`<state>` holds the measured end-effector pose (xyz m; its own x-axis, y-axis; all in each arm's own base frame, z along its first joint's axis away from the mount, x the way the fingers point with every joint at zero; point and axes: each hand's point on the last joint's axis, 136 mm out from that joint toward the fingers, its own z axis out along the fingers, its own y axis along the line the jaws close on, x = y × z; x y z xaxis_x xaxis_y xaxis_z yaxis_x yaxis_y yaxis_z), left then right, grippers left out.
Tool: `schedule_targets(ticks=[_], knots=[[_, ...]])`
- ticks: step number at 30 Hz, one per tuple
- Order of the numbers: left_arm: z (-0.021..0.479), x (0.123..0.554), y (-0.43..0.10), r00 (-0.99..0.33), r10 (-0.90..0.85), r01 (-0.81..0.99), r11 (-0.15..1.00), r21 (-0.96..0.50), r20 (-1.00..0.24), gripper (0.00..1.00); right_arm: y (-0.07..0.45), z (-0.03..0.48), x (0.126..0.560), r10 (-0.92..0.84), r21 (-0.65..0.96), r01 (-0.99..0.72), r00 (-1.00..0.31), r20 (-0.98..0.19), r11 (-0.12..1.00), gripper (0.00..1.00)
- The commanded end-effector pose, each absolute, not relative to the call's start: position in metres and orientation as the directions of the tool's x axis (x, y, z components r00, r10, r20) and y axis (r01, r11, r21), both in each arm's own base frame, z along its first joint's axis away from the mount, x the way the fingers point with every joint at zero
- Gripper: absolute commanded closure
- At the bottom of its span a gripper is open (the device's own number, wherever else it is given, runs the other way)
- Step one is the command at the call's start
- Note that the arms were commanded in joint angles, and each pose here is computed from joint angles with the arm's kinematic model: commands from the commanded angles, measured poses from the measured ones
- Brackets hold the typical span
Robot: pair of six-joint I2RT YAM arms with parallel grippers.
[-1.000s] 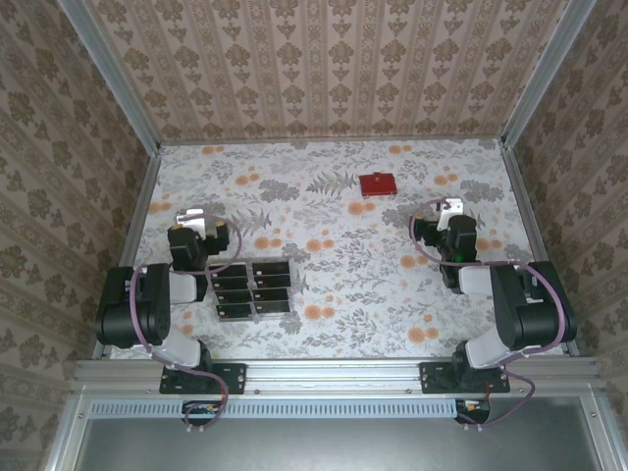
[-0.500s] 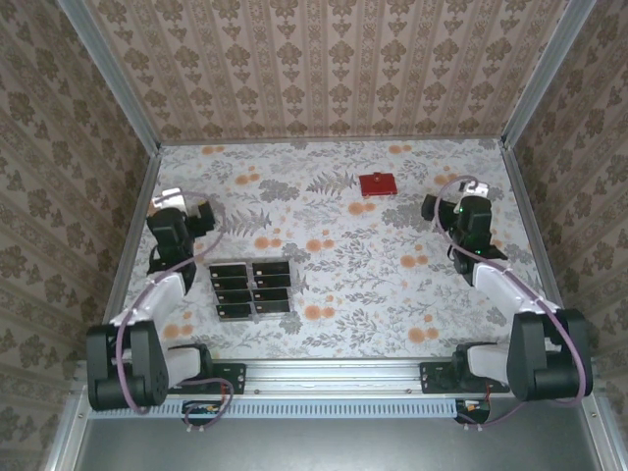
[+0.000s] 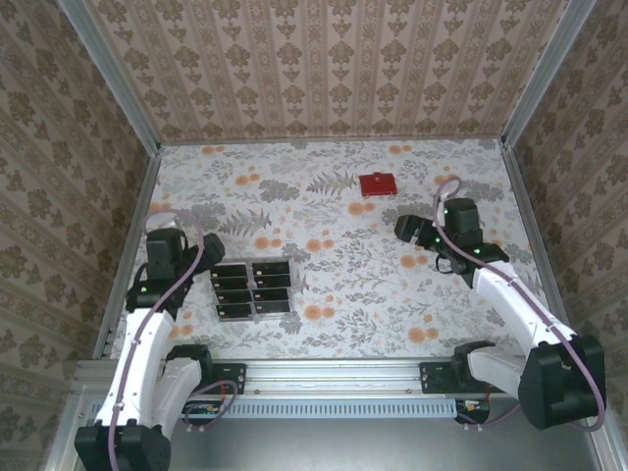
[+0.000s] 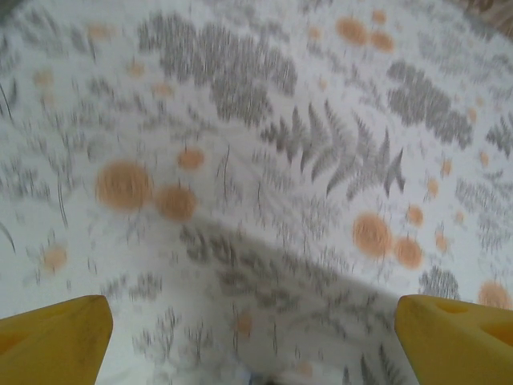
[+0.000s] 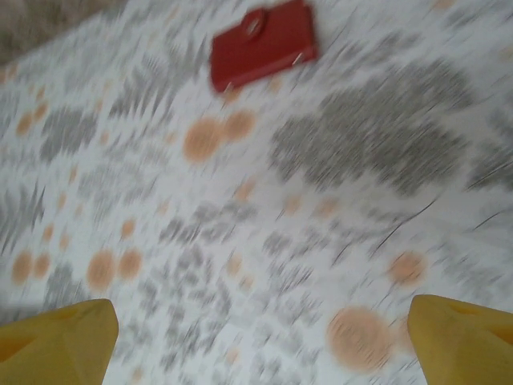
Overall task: Put the credit cards into the card holder
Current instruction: Move the storage box to the center of the table.
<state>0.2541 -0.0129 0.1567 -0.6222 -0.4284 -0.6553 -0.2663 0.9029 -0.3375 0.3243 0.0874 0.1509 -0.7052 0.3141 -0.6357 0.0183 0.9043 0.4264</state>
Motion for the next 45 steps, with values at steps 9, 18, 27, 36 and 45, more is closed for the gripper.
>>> schedule_targets(ticks=[9,18,27,36,45], knots=[[0.110,0.226,-0.053,-0.703,-0.494,-0.262,0.849,-0.459,-0.511,0.00,0.163,0.121,0.258,0.181,0.433,-0.078,-0.831,-0.525,0.898,0.06],[0.109,0.232,-0.088,-0.708,-0.463,-0.184,0.850,-0.493,-0.534,0.00,0.203,0.095,0.228,0.084,0.404,-0.139,-0.870,-0.486,0.904,0.07],[0.116,0.236,-0.127,-0.704,-0.445,-0.116,0.841,-0.528,-0.553,0.00,0.237,0.077,0.227,0.015,0.356,-0.175,-0.881,-0.472,0.918,0.07],[0.113,0.236,-0.159,-0.722,-0.381,-0.052,0.862,-0.504,-0.577,0.00,0.268,0.077,0.220,-0.050,0.344,-0.245,-0.871,-0.488,0.906,0.07],[0.110,0.236,-0.165,-0.724,-0.369,-0.037,0.865,-0.501,-0.583,0.00,0.262,0.059,0.233,-0.059,0.249,-0.212,-0.859,-0.508,0.945,0.08]])
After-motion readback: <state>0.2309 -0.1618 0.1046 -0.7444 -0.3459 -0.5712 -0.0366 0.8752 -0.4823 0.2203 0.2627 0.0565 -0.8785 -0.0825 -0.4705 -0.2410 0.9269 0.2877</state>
